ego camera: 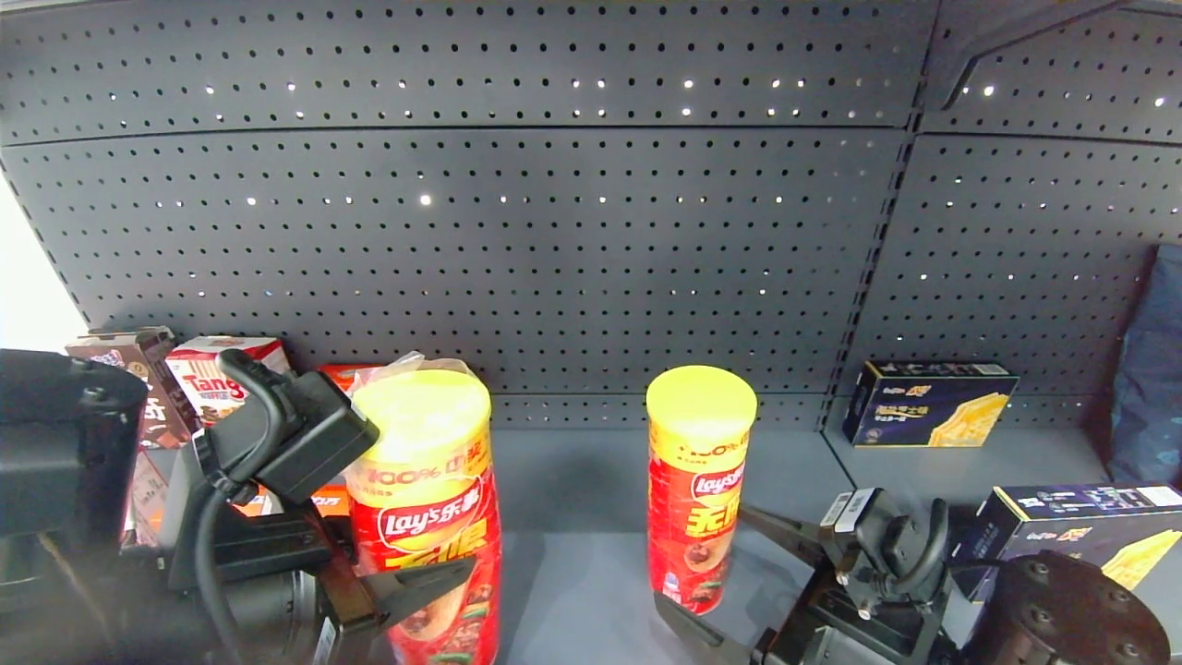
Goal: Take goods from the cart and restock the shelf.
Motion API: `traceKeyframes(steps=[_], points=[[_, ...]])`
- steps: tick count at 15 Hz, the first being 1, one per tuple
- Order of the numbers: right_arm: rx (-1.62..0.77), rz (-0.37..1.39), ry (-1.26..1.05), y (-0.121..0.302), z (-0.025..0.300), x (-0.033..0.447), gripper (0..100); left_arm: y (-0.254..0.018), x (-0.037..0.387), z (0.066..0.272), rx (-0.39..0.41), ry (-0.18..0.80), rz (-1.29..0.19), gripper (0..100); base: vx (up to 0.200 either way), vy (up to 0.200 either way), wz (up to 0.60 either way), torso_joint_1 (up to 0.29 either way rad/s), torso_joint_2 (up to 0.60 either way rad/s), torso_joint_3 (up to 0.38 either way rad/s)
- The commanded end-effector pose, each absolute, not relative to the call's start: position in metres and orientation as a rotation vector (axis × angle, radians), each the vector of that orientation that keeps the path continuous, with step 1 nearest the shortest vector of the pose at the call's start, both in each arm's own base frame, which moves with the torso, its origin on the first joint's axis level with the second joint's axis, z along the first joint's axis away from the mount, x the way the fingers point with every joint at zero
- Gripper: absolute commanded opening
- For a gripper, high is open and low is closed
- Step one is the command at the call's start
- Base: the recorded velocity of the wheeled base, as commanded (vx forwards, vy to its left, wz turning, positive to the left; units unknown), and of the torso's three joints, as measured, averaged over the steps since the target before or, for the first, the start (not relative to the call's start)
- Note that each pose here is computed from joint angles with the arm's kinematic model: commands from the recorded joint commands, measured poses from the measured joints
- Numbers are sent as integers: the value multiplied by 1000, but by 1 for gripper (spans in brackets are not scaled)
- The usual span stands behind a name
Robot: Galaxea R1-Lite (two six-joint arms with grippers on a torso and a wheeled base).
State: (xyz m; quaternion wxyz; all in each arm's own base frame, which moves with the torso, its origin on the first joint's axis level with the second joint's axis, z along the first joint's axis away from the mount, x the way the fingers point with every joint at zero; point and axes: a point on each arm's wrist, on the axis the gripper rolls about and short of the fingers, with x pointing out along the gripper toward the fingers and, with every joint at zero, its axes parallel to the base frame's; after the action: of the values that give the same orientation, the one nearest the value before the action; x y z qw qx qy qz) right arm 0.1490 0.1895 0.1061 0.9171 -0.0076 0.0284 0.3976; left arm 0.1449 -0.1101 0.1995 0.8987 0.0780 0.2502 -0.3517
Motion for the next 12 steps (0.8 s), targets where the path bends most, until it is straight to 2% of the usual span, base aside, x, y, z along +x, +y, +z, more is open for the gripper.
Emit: traceKeyframes(steps=[1, 12], points=[[-19, 825, 53, 190, 107, 147, 100, -110, 145, 200, 161, 515, -729, 0, 0, 0, 0, 0, 0, 0], [-32, 855, 63, 186, 107, 134, 100, -109, 144, 201, 160, 511, -729, 0, 0, 0, 0, 0, 0, 0]])
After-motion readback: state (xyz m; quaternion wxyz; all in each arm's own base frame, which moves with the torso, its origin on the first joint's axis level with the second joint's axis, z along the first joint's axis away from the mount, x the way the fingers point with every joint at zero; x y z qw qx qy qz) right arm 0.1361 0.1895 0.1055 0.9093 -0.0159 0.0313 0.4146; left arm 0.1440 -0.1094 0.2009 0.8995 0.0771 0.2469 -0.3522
